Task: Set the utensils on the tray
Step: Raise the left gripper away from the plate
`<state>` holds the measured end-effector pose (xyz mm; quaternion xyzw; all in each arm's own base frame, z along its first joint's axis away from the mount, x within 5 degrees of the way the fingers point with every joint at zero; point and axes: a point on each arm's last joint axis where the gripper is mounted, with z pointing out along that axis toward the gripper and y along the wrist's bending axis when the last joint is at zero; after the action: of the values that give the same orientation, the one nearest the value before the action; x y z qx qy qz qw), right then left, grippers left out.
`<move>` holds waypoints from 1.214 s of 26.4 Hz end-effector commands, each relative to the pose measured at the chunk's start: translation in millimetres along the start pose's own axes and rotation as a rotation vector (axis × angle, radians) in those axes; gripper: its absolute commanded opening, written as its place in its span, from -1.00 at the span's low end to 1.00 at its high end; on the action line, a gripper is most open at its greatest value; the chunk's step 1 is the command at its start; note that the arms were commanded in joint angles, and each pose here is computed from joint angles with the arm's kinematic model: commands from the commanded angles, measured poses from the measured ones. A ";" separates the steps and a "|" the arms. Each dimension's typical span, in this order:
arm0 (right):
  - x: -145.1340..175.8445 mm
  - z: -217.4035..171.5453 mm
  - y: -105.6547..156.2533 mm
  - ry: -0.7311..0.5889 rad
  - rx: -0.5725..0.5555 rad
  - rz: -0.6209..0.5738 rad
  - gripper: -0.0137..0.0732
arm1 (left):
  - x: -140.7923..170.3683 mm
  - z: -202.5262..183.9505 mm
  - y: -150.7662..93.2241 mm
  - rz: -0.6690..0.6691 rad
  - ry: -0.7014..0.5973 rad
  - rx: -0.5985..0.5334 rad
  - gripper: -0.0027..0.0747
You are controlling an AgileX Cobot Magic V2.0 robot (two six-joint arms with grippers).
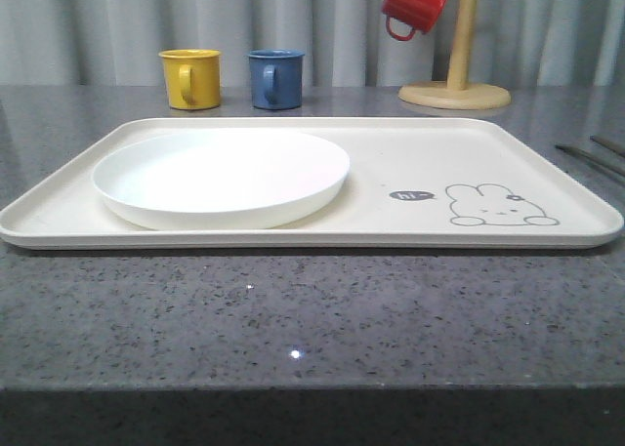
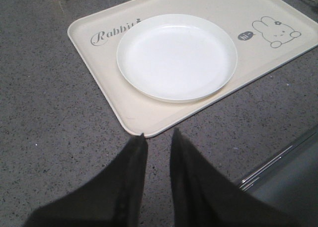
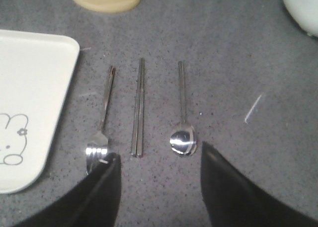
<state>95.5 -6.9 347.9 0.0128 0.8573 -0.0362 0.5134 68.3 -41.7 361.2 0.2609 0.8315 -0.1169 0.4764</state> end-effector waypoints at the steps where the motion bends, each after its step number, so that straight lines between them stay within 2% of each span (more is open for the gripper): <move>1: -20.8 -1.7 -0.3 0.015 -0.004 -0.002 0.24 | -11.9 -5.2 -0.6 -0.010 -0.087 0.012 -0.68; 9: -37.8 19.4 4.8 0.217 -0.034 -0.007 0.24 | -11.9 -5.2 -0.6 -0.010 -0.087 0.012 -0.77; 20: -57.6 67.6 15.0 0.401 -0.065 -0.024 0.24 | -11.9 -5.2 -0.6 -0.010 -0.087 0.012 -0.83; 26: -64.6 94.1 26.3 0.501 -0.131 0.026 0.24 | -11.9 -5.2 -0.6 -0.010 -0.087 0.012 -0.83; 32: -71.5 123.3 38.7 0.573 -0.159 0.004 0.24 | -11.9 -5.2 -0.6 -0.010 -0.087 0.012 -0.83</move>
<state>227.1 18.6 340.7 -0.0059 0.9726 0.0315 0.2303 68.3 -41.6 361.1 0.2601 0.8321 -0.1172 0.4756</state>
